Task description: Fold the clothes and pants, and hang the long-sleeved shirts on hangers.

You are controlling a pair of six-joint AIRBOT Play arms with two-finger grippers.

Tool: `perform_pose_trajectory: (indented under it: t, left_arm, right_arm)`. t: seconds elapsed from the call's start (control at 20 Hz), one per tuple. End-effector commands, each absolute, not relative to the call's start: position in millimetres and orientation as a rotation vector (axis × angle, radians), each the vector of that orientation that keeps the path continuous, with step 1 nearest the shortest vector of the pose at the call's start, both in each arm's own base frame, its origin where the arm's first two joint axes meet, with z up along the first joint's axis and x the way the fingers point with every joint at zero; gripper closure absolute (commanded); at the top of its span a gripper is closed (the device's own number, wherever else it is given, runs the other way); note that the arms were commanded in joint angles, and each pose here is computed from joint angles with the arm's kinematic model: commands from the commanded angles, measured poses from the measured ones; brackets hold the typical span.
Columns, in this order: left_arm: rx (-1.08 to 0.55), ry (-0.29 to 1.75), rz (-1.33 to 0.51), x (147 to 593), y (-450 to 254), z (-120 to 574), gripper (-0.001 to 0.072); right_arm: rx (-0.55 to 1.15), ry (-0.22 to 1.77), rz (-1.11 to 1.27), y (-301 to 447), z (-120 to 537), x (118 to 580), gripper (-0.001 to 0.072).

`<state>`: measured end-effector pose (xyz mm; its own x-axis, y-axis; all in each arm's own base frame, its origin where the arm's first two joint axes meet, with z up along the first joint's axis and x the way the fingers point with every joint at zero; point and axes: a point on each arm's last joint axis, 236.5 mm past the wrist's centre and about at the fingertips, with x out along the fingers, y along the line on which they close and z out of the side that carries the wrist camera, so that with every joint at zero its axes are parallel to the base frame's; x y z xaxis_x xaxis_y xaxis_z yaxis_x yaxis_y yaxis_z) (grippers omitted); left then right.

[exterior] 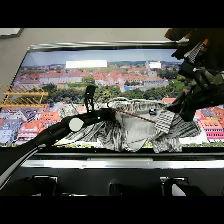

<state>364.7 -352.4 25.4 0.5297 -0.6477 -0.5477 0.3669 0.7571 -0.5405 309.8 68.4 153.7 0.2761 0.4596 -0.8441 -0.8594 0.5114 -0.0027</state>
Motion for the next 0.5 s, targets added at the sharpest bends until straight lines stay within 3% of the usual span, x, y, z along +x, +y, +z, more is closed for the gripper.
perform_pose_trajectory:
  t: [0.0, 0.45]
  left_arm:
    - [-0.341, 0.794, -0.621, 380, -335, 32, 0.0675]
    - [-0.336, 0.750, -0.596, 400, -320, 42, 0.0675]
  right_arm:
    - [-0.512, 0.910, 0.921, 68, 158, 306, 0.0676]
    - [-0.533, 0.919, 0.910, 64, 162, 298, 0.0676]
